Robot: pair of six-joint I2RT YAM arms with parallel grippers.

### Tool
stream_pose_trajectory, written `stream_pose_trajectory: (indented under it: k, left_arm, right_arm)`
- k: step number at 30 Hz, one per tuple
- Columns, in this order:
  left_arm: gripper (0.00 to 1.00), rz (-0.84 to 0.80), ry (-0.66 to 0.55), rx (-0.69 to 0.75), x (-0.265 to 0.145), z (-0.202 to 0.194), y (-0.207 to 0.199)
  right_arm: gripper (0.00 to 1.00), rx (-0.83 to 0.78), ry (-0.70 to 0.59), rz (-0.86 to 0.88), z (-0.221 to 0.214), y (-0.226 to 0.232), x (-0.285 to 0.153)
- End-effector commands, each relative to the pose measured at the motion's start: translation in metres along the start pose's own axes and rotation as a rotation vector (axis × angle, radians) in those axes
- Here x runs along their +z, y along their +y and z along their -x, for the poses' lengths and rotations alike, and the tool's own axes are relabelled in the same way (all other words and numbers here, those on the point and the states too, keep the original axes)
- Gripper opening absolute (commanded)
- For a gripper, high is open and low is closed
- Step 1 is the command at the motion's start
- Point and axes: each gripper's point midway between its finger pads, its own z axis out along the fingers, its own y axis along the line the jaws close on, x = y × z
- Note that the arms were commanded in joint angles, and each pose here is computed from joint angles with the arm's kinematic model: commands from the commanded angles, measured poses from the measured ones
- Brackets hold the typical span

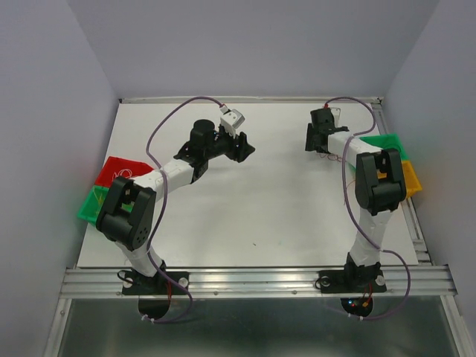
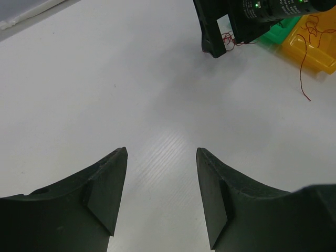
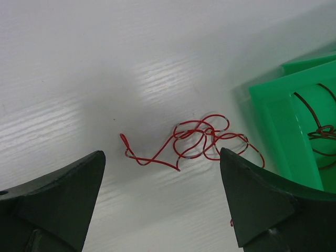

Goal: Untangle the cables

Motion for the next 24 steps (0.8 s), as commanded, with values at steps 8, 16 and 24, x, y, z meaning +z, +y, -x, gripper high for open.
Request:
stream_pose_trajectory:
  k: [8,16,24]
  left_arm:
    - [0.66,-0.024,-0.087,0.062,-0.006,0.032,-0.009]
    - [0.66,-0.025,-0.084,0.059,-0.006,0.031,-0.009]
    - [0.66,-0.019,-0.086,0.062,-0.006,0.032,-0.008]
  right_arm:
    - [0.59,0.141,0.052,0.064,-0.012,0.011,0.010]
    - [0.00,0.192,0.063,0.086,-0.027,0.010,0.002]
    - [0.01,0.317,-0.143,0.197,0.034,-0.016,-0.081]
